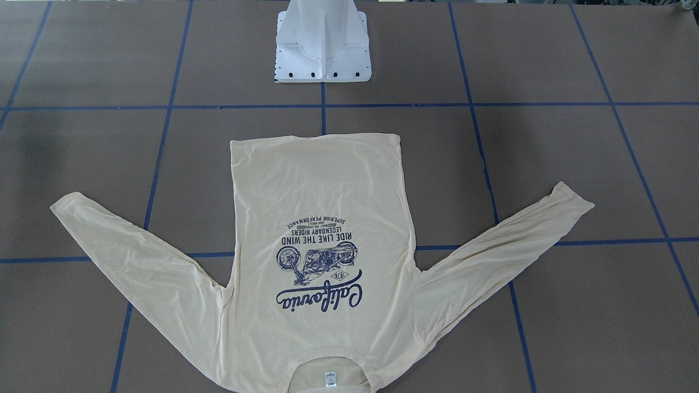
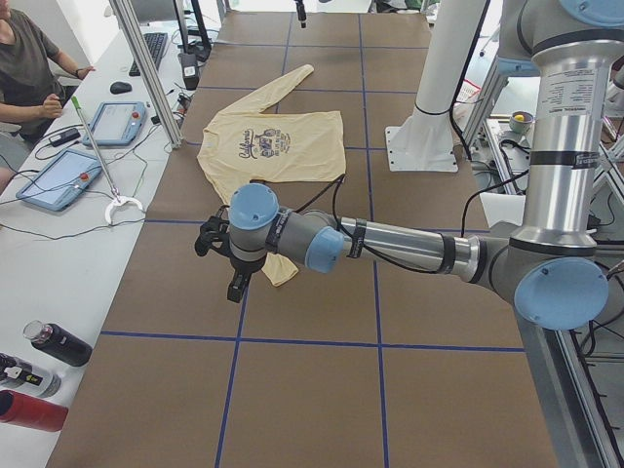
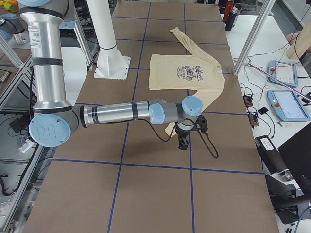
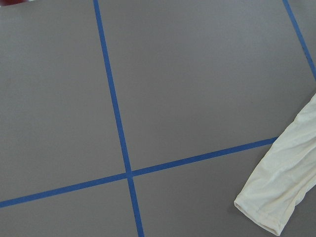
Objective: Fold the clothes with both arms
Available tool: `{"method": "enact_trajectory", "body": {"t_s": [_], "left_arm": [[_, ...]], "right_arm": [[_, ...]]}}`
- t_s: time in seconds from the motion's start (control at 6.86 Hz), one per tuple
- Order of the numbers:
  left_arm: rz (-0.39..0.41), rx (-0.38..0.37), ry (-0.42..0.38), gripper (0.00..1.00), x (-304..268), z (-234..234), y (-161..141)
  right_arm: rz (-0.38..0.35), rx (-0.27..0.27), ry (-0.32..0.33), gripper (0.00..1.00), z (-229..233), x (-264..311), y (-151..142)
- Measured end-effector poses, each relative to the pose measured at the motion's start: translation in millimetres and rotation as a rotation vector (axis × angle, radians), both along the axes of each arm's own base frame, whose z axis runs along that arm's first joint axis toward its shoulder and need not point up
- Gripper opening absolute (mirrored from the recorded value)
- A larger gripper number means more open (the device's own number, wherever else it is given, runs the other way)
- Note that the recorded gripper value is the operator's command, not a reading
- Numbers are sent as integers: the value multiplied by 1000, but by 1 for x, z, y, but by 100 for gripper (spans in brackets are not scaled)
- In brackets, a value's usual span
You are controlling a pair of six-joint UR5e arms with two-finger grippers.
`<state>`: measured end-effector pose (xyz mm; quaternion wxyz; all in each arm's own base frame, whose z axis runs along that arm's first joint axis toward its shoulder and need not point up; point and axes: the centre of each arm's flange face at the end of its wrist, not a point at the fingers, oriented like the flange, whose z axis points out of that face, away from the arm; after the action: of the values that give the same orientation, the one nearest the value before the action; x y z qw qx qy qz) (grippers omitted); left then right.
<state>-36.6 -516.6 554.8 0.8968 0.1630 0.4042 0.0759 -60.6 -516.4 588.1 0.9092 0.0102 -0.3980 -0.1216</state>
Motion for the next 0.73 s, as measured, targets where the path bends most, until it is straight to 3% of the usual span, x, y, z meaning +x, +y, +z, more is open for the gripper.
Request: {"method": "enact_trajectory", "body": {"t_s": [0.44, 0.73], "left_arm": [[13, 38, 2, 99, 8, -4, -1], [13, 42, 2, 99, 8, -5, -1]], "right_arm": [[117, -101, -35, 100, 3, -76, 4], [199, -130, -87, 100, 28, -101, 7]]}}
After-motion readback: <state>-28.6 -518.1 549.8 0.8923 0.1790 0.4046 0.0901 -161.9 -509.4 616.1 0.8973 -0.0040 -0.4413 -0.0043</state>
